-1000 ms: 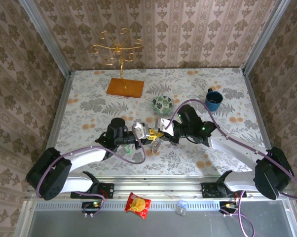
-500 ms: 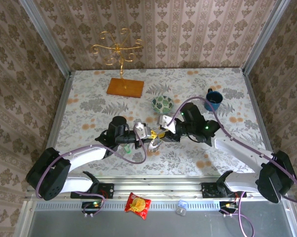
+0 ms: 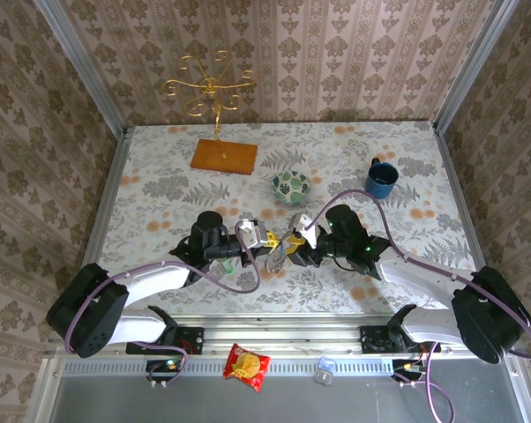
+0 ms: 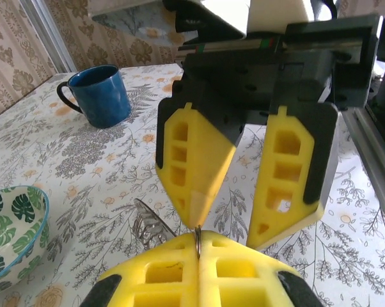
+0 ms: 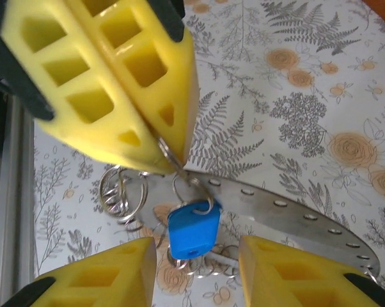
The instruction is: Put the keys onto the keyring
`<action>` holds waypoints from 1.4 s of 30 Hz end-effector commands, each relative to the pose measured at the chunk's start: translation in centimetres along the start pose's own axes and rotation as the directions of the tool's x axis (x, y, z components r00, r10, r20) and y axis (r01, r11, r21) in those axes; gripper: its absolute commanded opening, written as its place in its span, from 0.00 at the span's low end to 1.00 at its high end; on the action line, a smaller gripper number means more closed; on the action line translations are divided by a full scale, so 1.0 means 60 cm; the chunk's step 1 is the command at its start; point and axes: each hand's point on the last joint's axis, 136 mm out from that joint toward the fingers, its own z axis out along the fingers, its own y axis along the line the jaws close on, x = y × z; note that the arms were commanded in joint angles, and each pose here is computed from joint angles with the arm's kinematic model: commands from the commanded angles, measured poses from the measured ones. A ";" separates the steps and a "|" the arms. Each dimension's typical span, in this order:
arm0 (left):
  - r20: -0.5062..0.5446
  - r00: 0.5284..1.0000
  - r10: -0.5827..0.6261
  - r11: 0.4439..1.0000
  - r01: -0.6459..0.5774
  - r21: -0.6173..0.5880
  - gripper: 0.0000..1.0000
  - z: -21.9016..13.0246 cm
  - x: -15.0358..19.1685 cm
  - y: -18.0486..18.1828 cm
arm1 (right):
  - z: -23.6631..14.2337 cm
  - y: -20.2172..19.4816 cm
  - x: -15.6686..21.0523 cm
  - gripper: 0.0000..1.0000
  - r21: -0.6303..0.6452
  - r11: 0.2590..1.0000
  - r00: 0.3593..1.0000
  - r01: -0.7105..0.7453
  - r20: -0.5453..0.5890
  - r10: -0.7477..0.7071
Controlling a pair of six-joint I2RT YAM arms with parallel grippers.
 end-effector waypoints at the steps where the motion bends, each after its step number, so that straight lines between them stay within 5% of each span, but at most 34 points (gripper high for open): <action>1: 0.051 0.998 -0.028 0.999 0.029 -0.026 0.00 -0.002 -0.017 0.008 | 0.015 -0.010 -0.009 0.40 0.048 0.999 0.999 0.007 0.039 -0.009; 15: 0.027 0.994 -0.104 0.987 0.107 -0.119 0.00 0.013 -0.009 0.009 | 0.045 -0.026 0.003 0.44 0.202 0.978 0.997 0.049 0.052 -0.061; 30: 0.024 0.991 -0.132 0.979 0.135 -0.156 0.00 0.008 -0.004 0.011 | 0.012 -0.040 -0.003 0.01 0.300 0.946 0.990 0.125 0.026 -0.139; 42: 0.026 0.993 -0.119 0.982 0.122 -0.148 0.00 0.007 -0.007 0.010 | -0.016 -0.027 -0.019 0.00 0.264 0.948 0.984 0.178 -0.036 -0.175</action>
